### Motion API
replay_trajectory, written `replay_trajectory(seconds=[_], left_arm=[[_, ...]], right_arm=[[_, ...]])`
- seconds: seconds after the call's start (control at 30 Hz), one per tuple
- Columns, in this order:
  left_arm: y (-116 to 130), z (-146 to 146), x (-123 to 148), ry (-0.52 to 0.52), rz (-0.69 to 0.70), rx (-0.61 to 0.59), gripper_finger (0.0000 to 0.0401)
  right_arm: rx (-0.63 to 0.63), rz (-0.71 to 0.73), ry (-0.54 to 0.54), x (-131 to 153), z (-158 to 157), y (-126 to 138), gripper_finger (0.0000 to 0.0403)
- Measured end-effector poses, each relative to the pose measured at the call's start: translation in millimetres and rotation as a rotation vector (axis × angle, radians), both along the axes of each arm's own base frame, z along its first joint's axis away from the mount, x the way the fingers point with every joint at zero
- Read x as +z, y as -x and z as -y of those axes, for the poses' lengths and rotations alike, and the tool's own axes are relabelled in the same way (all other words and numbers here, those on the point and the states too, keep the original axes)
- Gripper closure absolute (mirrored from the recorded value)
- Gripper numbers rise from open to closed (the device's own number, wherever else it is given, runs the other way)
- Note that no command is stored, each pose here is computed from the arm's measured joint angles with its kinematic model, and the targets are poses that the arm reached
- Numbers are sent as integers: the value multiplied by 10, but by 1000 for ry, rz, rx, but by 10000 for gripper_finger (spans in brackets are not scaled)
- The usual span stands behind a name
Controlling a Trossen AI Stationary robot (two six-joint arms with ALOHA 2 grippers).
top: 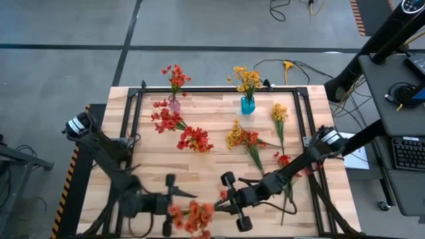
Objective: Sort flowers into vase by color
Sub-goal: Put the left orange flower into the pink vase
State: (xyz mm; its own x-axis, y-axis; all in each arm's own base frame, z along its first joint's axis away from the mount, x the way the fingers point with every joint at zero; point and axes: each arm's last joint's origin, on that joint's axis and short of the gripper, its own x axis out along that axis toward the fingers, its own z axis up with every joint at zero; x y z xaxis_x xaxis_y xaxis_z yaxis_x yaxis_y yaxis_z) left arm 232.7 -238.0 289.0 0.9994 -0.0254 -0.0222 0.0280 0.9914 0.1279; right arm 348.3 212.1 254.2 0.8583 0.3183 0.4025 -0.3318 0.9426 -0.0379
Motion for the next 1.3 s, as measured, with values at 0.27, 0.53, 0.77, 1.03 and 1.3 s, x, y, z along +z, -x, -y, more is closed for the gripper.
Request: replay_trajectory(seconds=[0.27, 0.53, 0.77, 1.03, 1.3], left_arm=[[-190, -42, -94, -36, 3, -99, 217], [-184, -51, -17, -31, 62, -81, 217], [-223, -118, 51, 18, 115, -8, 217], [-295, -229, 123, 85, 161, 32, 216], [-303, -227, 103, 68, 151, 35, 246]], right_arm=[[-34, -29, 26, 30, 29, -231, 383], [-69, -28, 76, 18, 119, -295, 383], [-86, -47, 126, -4, 125, -308, 383], [-112, -103, 156, -88, 169, -355, 383], [-129, -89, 172, -62, 177, -353, 374]])
